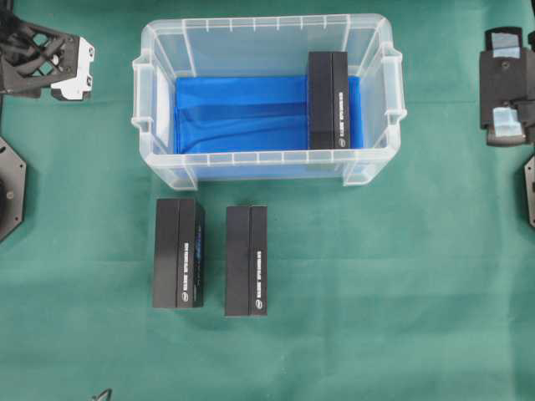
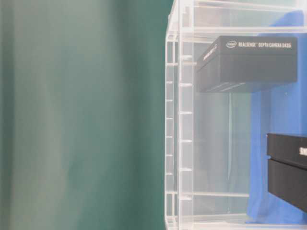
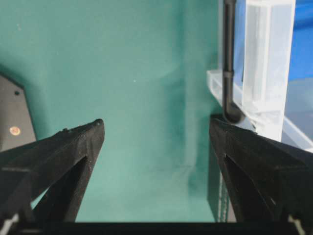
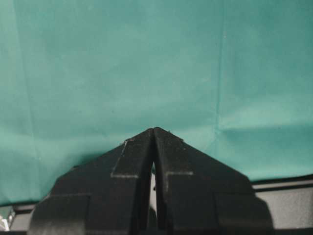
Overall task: Take the box out of the case with the left arm.
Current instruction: 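Move the open left gripper over the right box in the case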
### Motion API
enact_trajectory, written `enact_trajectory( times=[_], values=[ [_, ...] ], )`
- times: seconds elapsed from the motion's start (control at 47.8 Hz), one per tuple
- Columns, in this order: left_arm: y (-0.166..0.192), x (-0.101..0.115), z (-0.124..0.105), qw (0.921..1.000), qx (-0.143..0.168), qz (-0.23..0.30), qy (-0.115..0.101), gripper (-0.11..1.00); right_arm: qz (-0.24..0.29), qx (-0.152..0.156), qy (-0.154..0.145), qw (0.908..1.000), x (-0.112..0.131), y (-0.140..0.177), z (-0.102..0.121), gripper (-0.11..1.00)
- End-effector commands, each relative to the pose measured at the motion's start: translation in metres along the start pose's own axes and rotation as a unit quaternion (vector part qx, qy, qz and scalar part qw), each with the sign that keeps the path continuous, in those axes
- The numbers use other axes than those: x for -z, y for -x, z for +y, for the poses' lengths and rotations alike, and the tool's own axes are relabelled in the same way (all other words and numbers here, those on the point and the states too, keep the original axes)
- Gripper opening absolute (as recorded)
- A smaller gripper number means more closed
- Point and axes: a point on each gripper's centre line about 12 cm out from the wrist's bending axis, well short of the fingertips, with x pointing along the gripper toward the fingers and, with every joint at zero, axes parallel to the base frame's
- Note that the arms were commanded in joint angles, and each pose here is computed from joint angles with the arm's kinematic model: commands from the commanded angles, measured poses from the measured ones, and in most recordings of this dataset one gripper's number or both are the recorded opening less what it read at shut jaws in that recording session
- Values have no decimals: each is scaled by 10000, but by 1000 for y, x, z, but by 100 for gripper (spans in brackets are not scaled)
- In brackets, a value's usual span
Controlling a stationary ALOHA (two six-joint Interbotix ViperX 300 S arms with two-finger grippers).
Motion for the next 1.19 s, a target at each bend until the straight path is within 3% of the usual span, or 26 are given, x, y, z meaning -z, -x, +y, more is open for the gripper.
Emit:
enact_trajectory(
  times=[0.0, 0.586, 0.754, 0.879, 1.172],
  values=[
    [8, -3, -2, 9999, 141, -54, 43, 87, -69, -2, -14, 10000, -2, 3, 0, 3],
    [8, -2, -6, 9998, 164, 34, 100, 87, -77, -6, 1, 10000, -2, 3, 0, 3],
    [8, -2, -10, 9994, 261, 33, 245, 87, -78, 2, 2, 10000, -2, 3, 0, 3],
    [7, 0, -21, 9984, 430, 17, 357, 87, -78, 2, 10, 10000, -2, 3, 0, 3],
    [5, 2, -69, 9989, 431, 111, 128, 87, -79, 2, 11, 10000, -2, 3, 0, 3]
  ],
)
